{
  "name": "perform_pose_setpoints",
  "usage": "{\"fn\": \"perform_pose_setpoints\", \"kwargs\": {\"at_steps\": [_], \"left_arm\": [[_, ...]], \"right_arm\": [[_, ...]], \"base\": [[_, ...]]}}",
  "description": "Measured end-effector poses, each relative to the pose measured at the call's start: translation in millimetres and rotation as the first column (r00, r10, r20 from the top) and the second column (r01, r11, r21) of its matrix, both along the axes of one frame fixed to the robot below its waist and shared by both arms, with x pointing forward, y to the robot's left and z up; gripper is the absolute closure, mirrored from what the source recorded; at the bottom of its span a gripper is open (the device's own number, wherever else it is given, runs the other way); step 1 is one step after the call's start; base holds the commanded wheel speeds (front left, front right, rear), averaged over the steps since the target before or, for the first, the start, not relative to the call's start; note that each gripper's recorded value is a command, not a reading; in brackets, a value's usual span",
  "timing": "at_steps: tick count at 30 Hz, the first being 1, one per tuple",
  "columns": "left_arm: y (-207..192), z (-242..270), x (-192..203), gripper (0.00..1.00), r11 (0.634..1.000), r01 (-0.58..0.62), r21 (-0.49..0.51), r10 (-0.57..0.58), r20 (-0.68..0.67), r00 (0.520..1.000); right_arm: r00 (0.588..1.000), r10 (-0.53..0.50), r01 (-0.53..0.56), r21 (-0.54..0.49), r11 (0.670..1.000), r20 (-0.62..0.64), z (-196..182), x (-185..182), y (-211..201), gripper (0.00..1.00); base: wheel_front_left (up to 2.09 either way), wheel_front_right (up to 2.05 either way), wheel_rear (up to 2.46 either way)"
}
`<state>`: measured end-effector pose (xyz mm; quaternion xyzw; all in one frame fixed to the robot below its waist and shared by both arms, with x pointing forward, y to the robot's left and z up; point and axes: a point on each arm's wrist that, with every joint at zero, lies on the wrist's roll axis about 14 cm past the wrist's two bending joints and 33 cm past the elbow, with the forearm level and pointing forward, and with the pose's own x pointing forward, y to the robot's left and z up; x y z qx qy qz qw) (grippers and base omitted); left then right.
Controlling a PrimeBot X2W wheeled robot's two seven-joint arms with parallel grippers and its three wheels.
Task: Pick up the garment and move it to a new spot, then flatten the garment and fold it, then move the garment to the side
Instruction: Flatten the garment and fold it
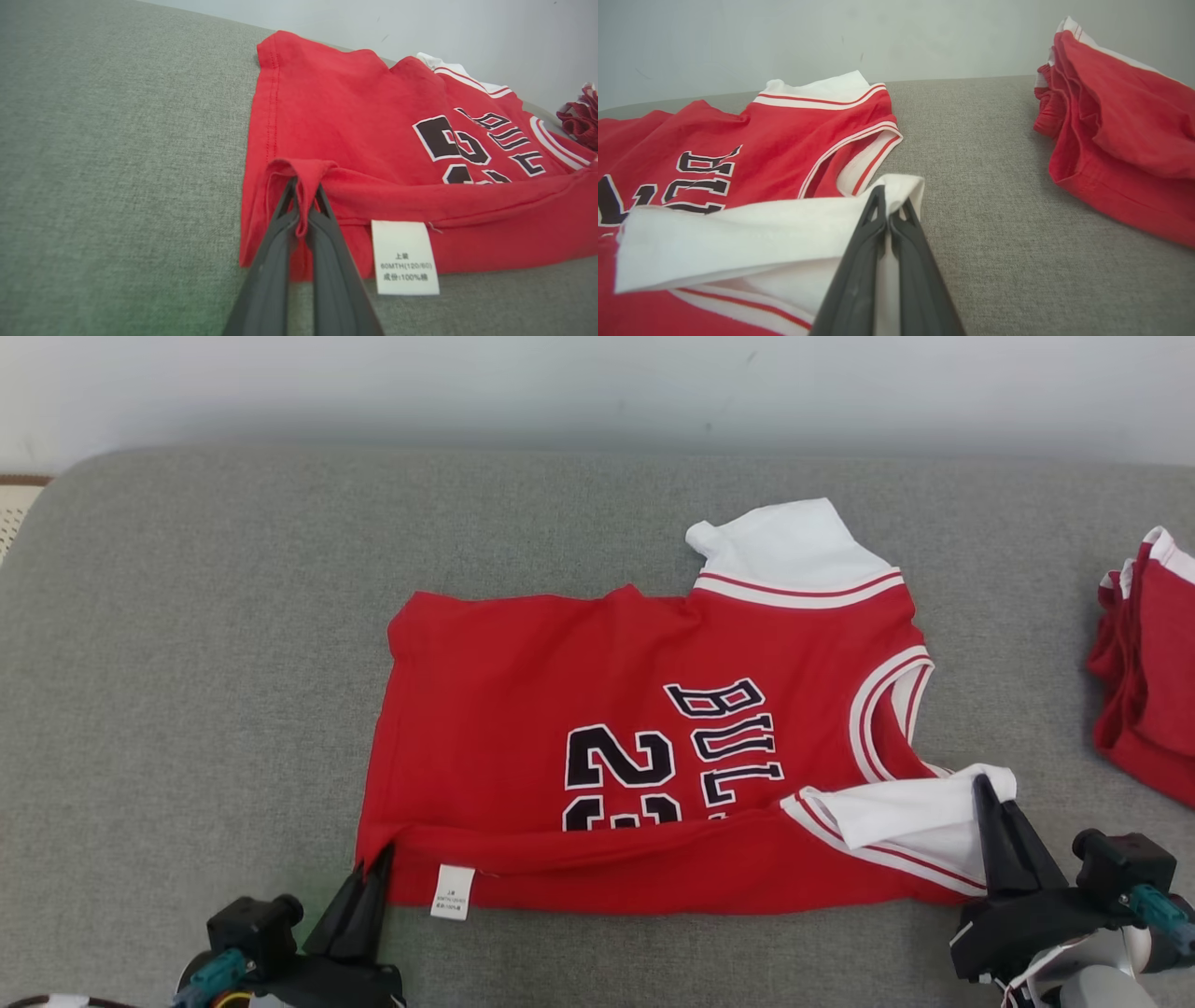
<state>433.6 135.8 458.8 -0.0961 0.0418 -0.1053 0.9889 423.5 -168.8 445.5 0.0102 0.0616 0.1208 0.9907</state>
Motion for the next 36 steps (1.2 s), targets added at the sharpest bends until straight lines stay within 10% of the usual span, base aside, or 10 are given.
{"fn": "perform_pose_setpoints", "kwargs": {"at_steps": [7, 8, 9, 10, 36], "left_arm": [[3, 0, 9, 1.00, 1.000, -0.015, -0.007, 0.015, 0.002, 1.000], [4, 1, 10, 0.64, 1.000, -0.022, -0.008, 0.022, 0.005, 1.000], [6, 1, 11, 0.10, 1.000, -0.027, -0.007, 0.027, 0.005, 1.000], [7, 1, 11, 0.00, 0.999, -0.032, -0.009, 0.032, 0.005, 0.999], [38, 14, -18, 0.00, 0.988, -0.155, 0.022, 0.154, 0.057, 0.987]], "right_arm": [[1.000, -0.008, 0.008, 0.006, 1.000, -0.006, -3, 11, 2, 1.00], [1.000, -0.013, 0.014, 0.007, 1.000, -0.006, -3, 12, 0, 0.65], [1.000, -0.020, 0.020, 0.007, 1.000, -0.005, -3, 13, -1, 0.06], [1.000, -0.030, 0.030, 0.015, 0.999, 0.002, -1, 15, -2, 0.00], [0.993, -0.113, 0.114, 0.032, 0.993, -0.023, -7, -32, -17, 0.00]], "base": [[0.00, 0.00, 0.00], [0.00, 0.00, 0.00], [0.00, 0.00, 0.00], [0.00, 0.00, 0.00], [0.00, 0.00, 0.00]]}}
